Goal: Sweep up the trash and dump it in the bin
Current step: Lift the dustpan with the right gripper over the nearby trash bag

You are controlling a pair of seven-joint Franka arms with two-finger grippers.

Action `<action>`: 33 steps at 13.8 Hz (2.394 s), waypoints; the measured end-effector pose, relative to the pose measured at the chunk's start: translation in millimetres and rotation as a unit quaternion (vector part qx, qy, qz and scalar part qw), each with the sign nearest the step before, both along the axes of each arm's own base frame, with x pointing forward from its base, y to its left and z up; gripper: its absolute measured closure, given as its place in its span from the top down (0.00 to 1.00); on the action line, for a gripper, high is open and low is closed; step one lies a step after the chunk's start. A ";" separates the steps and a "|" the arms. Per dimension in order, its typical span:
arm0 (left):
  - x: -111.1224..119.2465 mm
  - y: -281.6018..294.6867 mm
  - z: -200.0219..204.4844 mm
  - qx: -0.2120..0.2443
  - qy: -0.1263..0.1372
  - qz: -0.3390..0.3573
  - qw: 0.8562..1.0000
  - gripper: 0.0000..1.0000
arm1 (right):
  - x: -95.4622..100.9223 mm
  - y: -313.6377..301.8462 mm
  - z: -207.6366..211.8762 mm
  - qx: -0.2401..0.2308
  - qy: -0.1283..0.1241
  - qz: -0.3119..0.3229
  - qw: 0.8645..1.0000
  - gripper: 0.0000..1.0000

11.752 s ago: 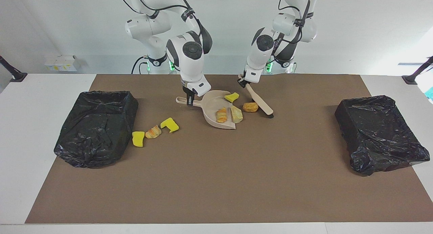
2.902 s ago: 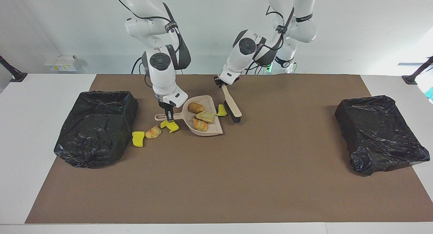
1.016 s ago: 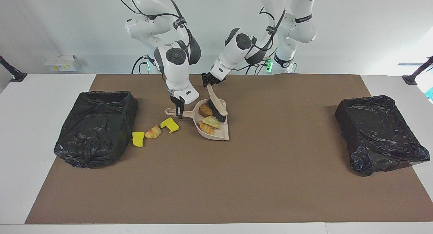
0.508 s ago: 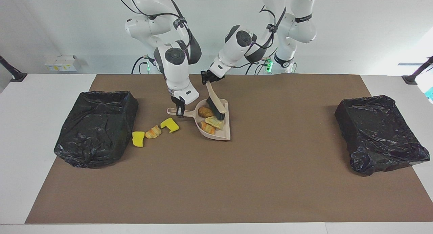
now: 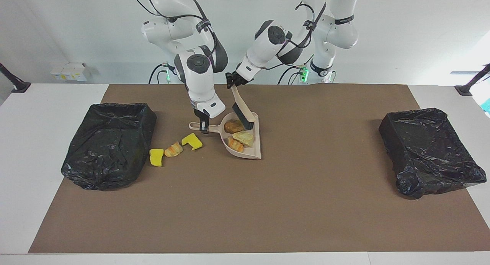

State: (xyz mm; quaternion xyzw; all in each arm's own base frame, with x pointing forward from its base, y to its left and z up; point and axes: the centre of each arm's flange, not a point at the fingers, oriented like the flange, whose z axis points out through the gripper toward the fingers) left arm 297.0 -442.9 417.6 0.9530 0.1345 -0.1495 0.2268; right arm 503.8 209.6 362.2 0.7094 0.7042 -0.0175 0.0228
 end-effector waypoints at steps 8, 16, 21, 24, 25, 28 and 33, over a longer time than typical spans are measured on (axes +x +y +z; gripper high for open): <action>-26.5 0.8 -11.7 0.048 0.077 -0.015 0.996 0.26 | -2.6 -6.5 -1.9 -0.010 0.021 -0.006 1.000 0.31; -87.3 -19.3 -24.4 0.077 0.095 -0.048 0.991 0.26 | -3.5 -13.0 -2.5 -0.015 0.033 -0.012 0.999 0.31; -109.9 0.9 -40.1 0.111 0.087 -0.072 0.987 0.26 | 16.4 -50.8 13.1 -0.010 0.027 0.006 1.000 0.31; -116.7 19.8 -49.1 0.137 0.067 -0.087 0.984 0.26 | 33.6 -85.2 40.3 -0.005 0.042 0.020 0.999 0.31; -118.9 26.1 -52.1 0.145 0.061 -0.092 0.983 0.26 | 39.9 -98.5 50.2 0.003 0.044 0.025 0.999 0.31; -125.1 44.2 -62.2 0.167 0.048 -0.103 0.979 0.26 | 58.0 -158.2 69.4 0.025 0.052 0.033 0.998 0.31; -130.3 59.7 -78.0 0.192 0.042 -0.113 0.974 0.26 | 84.8 -269.4 79.7 0.039 0.050 0.013 0.998 0.31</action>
